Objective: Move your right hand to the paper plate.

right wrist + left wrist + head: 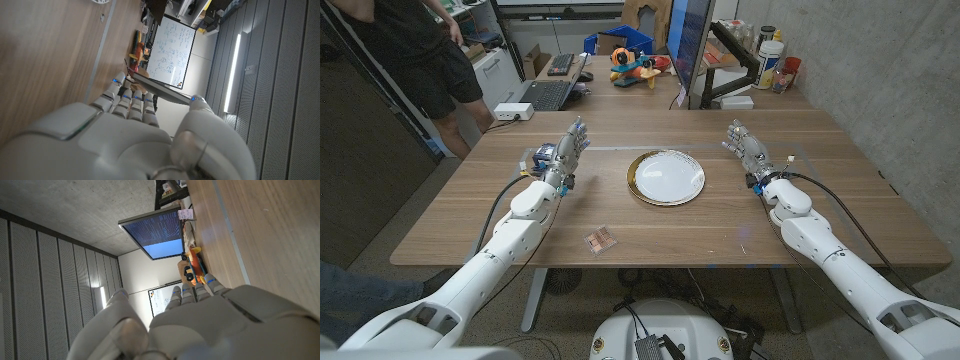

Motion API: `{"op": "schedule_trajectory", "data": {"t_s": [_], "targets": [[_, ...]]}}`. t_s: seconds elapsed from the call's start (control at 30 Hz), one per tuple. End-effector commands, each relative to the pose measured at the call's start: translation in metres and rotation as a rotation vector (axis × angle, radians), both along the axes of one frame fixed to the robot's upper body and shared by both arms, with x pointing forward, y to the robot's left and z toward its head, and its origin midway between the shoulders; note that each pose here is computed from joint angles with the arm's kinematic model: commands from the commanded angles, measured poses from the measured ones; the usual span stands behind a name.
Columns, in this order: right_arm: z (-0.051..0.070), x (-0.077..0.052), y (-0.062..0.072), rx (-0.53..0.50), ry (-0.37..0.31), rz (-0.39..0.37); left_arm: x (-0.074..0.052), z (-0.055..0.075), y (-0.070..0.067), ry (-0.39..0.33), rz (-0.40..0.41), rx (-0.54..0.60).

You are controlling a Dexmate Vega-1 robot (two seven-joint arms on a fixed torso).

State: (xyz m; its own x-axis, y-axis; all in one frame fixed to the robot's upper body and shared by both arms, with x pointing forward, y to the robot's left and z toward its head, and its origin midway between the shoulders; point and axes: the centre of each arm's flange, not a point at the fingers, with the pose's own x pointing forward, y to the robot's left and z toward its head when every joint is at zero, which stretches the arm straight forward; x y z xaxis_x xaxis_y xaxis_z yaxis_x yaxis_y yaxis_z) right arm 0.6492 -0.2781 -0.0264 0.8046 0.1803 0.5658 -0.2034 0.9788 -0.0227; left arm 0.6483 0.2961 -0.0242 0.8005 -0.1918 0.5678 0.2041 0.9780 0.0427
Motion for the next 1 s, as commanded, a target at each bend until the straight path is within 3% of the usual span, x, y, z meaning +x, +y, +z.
{"op": "schedule_trajectory", "data": {"t_s": [0.03,0.3,0.77,1.0], "targets": [[-0.008,-0.001,0.010,-0.013,-0.001,-0.008,0.001,0.005,0.005,-0.013,0.002,0.026],[-0.006,0.001,0.009,-0.008,-0.023,-0.014,0.003,0.005,0.005,0.000,0.006,0.035],[-0.006,0.002,0.005,-0.013,-0.045,-0.019,-0.002,0.018,0.000,-0.029,0.016,0.055],[-0.006,0.008,0.003,-0.018,-0.040,-0.020,0.003,0.020,-0.003,-0.021,0.017,0.056]]}}
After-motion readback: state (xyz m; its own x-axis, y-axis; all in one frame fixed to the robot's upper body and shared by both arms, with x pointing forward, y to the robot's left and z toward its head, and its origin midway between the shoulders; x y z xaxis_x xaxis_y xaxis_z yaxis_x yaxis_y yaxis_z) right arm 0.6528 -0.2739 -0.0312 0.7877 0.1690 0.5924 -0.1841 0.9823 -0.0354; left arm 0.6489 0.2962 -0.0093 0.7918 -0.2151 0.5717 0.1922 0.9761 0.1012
